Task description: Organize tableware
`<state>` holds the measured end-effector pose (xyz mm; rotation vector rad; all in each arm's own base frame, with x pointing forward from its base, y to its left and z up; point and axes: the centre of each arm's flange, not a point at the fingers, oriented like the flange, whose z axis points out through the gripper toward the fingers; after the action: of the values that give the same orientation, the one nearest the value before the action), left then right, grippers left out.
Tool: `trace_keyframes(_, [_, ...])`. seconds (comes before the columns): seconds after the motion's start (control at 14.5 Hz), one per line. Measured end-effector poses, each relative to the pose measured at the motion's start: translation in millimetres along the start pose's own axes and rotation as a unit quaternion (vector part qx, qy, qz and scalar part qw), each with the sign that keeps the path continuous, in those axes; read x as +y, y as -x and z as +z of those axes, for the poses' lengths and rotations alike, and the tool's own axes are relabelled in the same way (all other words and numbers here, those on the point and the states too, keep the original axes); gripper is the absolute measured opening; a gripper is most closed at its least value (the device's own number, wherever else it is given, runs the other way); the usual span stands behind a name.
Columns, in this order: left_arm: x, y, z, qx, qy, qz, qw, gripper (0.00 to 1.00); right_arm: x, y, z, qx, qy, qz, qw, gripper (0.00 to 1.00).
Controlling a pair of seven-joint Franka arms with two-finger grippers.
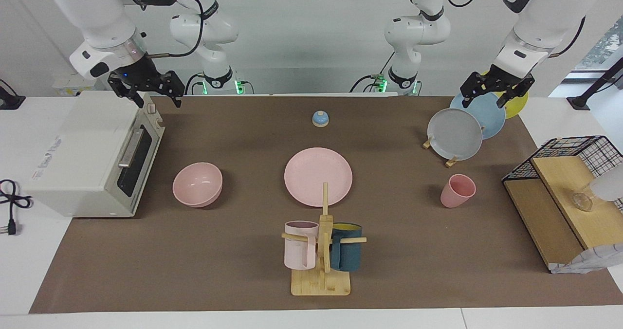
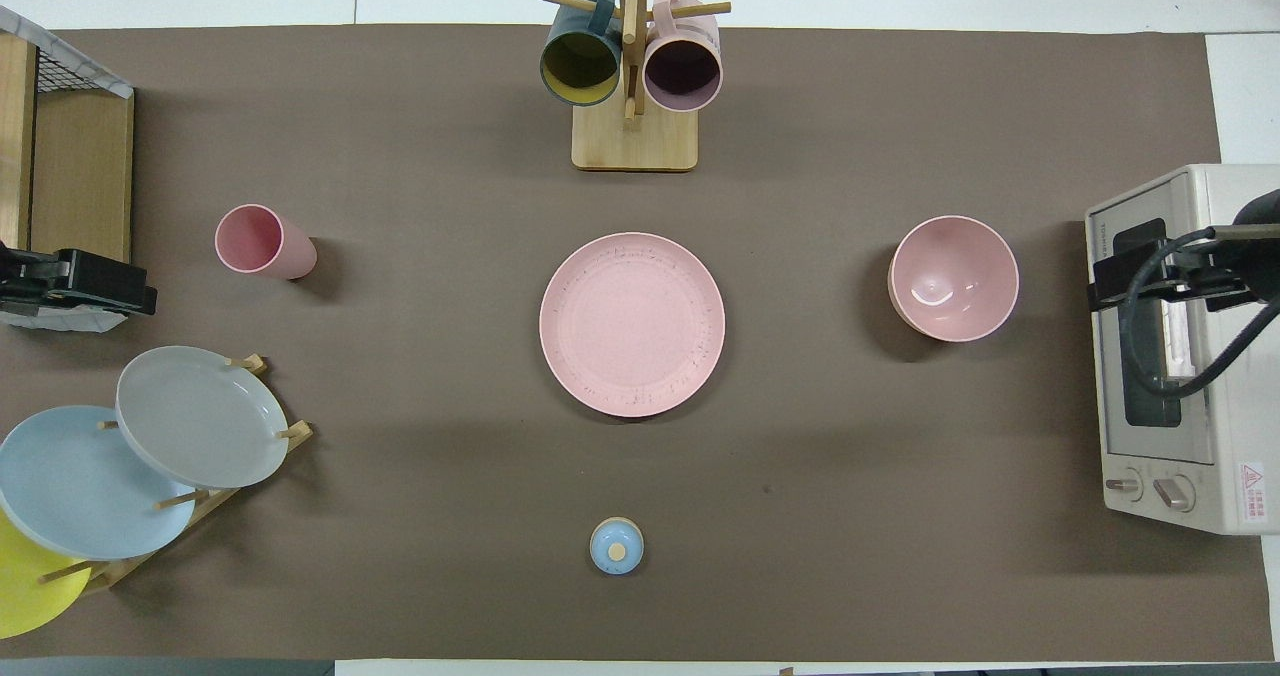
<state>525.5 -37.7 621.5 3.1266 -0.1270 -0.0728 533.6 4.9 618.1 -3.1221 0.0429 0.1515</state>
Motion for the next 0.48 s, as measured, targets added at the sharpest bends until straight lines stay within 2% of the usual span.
trace_keyframes(0.48, [0.0, 0.0, 0.0, 0.0, 0.0, 0.0, 1.0, 1.0, -6.7, 0.3, 0.3, 0.0, 0.0, -0.008, 1.0, 1.0])
